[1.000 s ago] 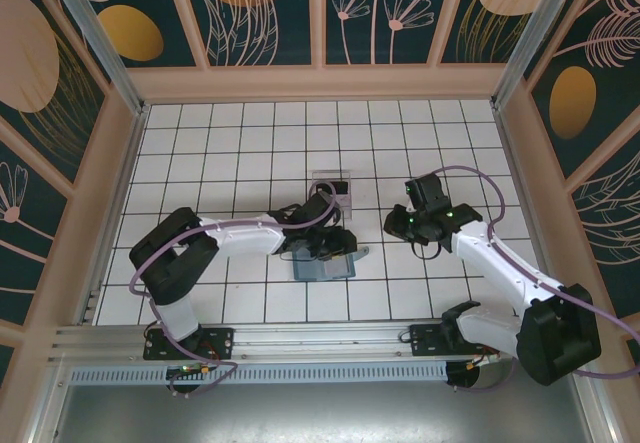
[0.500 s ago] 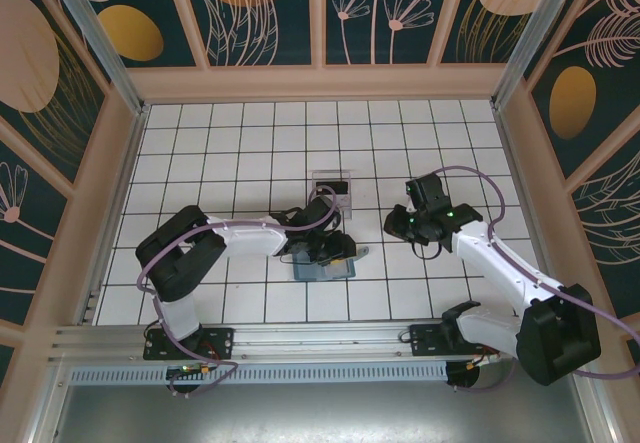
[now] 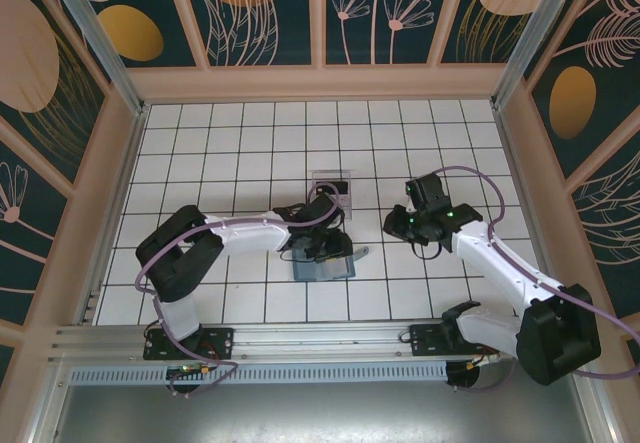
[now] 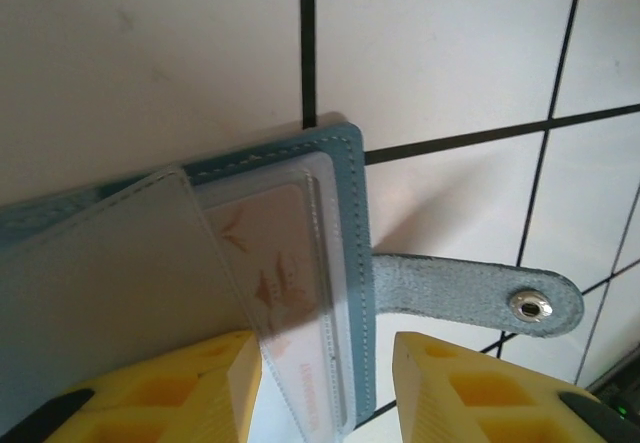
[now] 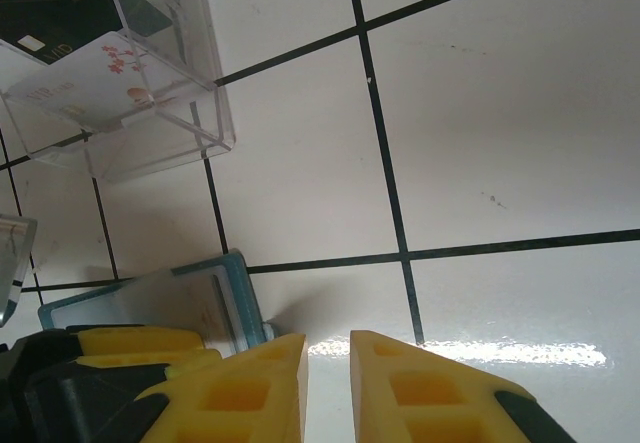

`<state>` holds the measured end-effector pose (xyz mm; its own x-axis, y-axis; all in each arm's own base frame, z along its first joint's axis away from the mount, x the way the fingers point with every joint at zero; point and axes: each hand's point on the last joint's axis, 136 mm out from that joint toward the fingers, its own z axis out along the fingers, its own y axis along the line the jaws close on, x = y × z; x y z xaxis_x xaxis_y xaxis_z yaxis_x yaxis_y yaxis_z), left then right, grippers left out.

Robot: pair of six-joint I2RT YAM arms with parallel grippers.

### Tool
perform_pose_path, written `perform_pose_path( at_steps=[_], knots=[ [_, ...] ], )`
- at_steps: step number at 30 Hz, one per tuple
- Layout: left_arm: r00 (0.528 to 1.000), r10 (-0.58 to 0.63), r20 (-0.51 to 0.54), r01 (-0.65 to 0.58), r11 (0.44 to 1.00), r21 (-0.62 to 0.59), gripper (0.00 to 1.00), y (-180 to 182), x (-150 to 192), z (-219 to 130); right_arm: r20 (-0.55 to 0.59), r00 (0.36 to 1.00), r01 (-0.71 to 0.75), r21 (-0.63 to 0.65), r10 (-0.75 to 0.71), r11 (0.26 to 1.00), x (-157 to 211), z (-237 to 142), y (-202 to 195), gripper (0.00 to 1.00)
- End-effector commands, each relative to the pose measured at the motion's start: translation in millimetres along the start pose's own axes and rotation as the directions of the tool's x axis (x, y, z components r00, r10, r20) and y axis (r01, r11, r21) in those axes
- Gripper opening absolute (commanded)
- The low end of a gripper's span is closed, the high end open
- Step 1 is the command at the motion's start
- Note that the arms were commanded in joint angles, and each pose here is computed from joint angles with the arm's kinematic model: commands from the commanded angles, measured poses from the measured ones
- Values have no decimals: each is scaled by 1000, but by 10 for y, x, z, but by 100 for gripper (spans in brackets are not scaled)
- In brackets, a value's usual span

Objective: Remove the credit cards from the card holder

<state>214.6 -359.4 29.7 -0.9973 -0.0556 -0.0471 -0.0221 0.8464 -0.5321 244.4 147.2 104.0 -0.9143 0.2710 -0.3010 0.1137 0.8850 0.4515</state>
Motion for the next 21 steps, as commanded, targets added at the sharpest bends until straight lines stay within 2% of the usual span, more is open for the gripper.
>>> perform_pose_path(
  at_steps=[1,11,21],
  knots=[
    [1000,13,0,-13,981,-191,42,401,36,-33,-12,1000,13,12,-13,1000,30,9,-52,19],
    [999,53,8,-48,942,-333,44,559,-9,-118,-13,1000,15,11,-15,1000,36,16,-60,19],
    [994,109,-7,-101,893,-439,47,534,-18,-149,-11,1000,17,9,-17,1000,38,25,-74,20]
  ],
)
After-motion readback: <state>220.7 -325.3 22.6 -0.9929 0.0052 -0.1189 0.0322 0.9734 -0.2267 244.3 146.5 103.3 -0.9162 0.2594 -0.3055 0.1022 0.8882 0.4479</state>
